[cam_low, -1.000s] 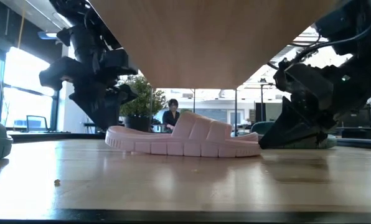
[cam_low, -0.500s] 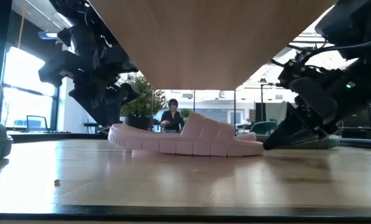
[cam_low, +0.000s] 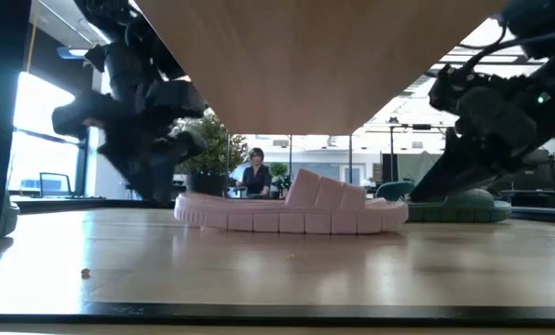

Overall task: Pick and place slides into the shelf
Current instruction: Put the pink slide under the shelf aligned with the other pink slide

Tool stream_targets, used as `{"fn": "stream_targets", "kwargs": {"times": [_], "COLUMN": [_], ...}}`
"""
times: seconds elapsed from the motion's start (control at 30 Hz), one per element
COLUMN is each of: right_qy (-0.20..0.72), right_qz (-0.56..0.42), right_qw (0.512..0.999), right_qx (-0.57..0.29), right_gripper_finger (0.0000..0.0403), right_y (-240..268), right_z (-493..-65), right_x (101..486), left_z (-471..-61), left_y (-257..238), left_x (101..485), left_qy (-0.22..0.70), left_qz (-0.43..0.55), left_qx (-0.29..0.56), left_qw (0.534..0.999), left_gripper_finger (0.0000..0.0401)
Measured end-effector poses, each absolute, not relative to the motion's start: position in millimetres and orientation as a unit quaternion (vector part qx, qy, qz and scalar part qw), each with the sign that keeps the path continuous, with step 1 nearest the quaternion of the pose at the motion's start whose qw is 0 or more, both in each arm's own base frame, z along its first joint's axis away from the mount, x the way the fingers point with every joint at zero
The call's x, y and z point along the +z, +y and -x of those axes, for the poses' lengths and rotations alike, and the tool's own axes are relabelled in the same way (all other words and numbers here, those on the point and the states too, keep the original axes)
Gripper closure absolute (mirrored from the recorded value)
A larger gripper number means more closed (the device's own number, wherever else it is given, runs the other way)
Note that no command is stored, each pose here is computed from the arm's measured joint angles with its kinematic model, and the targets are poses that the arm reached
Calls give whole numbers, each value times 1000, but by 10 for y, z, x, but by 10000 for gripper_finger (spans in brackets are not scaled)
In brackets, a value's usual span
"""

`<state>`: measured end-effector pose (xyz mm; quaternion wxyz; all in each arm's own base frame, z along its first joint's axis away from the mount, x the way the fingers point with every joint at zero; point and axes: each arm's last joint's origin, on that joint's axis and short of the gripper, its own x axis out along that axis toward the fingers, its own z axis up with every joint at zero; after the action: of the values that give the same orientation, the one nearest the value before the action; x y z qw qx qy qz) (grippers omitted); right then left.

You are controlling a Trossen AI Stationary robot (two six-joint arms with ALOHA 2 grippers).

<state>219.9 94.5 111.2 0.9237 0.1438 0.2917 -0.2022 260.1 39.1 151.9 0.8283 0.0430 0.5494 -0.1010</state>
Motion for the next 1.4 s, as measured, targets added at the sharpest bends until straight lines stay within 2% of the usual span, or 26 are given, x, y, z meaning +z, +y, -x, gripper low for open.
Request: {"fn": "stream_targets", "kwargs": {"times": [0.07,0.3,0.5,0.7,0.9,1.17,1.4], "right_qy": [296,317,298,229,237,275,236], "right_qz": [-140,-147,-231,-289,-291,-299,-305], "right_qw": [922,886,888,902,904,891,902], "right_qx": [-207,-303,-262,-225,-203,-204,-196], "right_gripper_finger": [403,403,403,403,403,403,403], "right_y": [930,700,457,200,-13,-175,-187], "right_z": [-2152,-1814,-1714,-1629,-1734,-1832,-1960], "right_x": [1171,1352,1329,1268,1345,1191,1150], "left_z": [-2605,-2608,-2598,-2603,-2608,-2621,-2628], "left_y": [391,390,390,390,391,393,394], "left_x": [1523,1530,1525,1527,1529,1534,1537], "left_qy": [548,546,550,549,547,541,537], "left_qz": [-39,-30,-28,-16,-16,-17,-18], "left_qx": [-99,-95,-95,-87,-86,-85,-84], "left_qw": [830,832,829,831,833,837,839], "left_gripper_finger": [291,291,291,291,291,291,291]}}
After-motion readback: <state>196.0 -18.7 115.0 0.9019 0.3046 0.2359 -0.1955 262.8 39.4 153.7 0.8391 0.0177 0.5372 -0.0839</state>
